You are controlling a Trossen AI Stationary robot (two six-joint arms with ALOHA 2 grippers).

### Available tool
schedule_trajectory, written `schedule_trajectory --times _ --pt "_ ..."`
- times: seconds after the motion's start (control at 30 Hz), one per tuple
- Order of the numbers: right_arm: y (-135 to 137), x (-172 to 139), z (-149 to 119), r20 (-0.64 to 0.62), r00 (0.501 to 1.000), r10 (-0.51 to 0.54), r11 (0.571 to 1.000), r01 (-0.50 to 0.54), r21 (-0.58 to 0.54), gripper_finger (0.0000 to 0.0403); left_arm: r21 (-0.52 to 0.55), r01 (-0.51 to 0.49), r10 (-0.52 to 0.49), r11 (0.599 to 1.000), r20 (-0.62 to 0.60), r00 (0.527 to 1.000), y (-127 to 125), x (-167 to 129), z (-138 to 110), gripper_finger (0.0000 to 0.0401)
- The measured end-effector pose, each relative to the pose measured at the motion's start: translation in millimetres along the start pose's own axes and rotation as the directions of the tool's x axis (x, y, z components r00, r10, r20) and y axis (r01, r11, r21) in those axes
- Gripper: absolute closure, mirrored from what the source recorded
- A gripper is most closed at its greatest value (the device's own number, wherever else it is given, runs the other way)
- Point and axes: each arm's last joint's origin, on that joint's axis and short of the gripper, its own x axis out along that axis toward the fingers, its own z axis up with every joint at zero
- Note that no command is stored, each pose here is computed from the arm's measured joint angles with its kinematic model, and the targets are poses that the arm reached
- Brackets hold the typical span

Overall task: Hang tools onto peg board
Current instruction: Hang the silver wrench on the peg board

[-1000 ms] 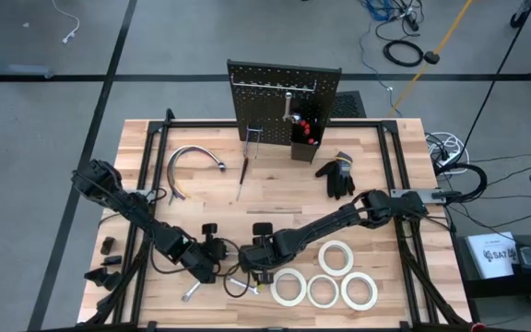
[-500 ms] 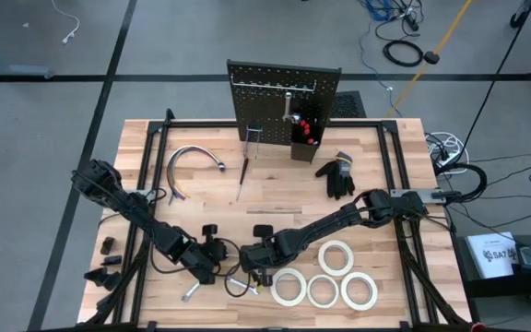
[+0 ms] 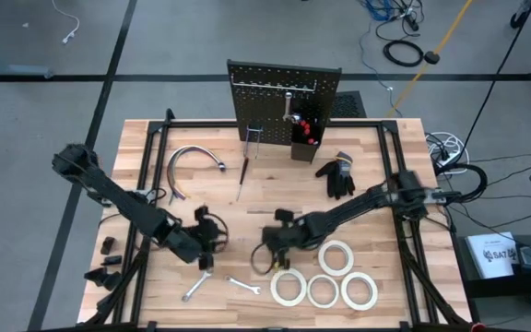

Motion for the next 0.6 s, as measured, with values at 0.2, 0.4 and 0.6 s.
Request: schedule_trajectory --times 0.2,0.4,0.6 --pt "-16 -43 -19 0.316 0.941 0.121 0.987 -0.148 0.063 0.0396 -0.013 -0.038 0.04 0.999 0.198 0.979 22 -37 24 0.0292" --pt "-25 -90 -24 0.711 0.668 0.218 0.958 -0.287 -0.024 0.0396 -0.065 0.052 -0.026 0.997 0.344 0.939 27 -42 43 0.0292" --pt "-21 -115 -20 0.88 0.404 0.249 0.94 -0.32 -0.12 0.0396 -0.049 0.231 -0.167 0.972 0.55 0.818 25 -14 65 0.0292"
